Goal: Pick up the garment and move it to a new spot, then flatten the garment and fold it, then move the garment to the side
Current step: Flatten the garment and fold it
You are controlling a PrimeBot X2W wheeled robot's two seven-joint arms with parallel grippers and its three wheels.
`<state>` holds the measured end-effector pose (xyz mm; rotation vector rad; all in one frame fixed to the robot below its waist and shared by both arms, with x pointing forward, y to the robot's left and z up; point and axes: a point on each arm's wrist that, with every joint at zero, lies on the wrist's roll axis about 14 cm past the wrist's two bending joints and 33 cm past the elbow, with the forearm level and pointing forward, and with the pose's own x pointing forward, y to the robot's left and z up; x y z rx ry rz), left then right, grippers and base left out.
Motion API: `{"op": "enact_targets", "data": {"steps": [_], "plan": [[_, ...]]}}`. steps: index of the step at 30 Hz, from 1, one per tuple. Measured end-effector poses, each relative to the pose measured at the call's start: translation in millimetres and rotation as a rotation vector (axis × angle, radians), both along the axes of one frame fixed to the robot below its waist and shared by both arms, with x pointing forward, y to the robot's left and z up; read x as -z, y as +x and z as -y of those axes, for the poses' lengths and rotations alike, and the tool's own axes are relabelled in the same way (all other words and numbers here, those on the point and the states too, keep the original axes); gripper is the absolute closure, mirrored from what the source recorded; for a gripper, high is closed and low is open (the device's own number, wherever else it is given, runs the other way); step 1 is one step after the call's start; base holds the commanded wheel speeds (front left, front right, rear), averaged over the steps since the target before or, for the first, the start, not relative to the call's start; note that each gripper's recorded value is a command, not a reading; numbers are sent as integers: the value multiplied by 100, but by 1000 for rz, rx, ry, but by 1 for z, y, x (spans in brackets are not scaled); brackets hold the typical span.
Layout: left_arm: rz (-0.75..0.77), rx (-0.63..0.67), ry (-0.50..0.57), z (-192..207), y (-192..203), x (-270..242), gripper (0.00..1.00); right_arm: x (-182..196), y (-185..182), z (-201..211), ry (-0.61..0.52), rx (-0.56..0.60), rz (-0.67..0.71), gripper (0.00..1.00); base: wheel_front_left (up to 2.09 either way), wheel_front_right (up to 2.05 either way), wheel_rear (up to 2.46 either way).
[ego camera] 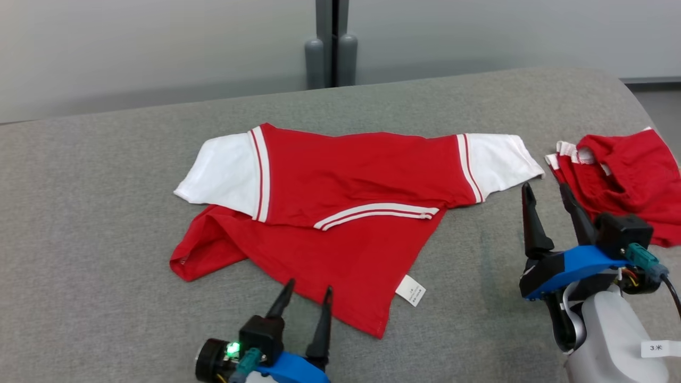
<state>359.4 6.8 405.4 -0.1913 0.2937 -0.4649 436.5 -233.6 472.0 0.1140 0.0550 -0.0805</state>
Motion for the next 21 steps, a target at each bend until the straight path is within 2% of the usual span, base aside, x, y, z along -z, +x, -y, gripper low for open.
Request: {"op": "enact_targets", "data": {"steps": [7,18,19,21], "plan": [[-80,132,32,33,-16,26,0,-3,0,4,-2,5,11,0,0,0,0],[-165,77,140,20,-14,59,0,-1,3,8,-9,6,4,0,0,0,0],[-171,82,148,20,-15,62,46,-1,4,7,-10,4,4,0,0,0,0],[-180,99,170,20,-16,68,88,-1,6,5,-12,-3,5,0,0,0,0]]}}
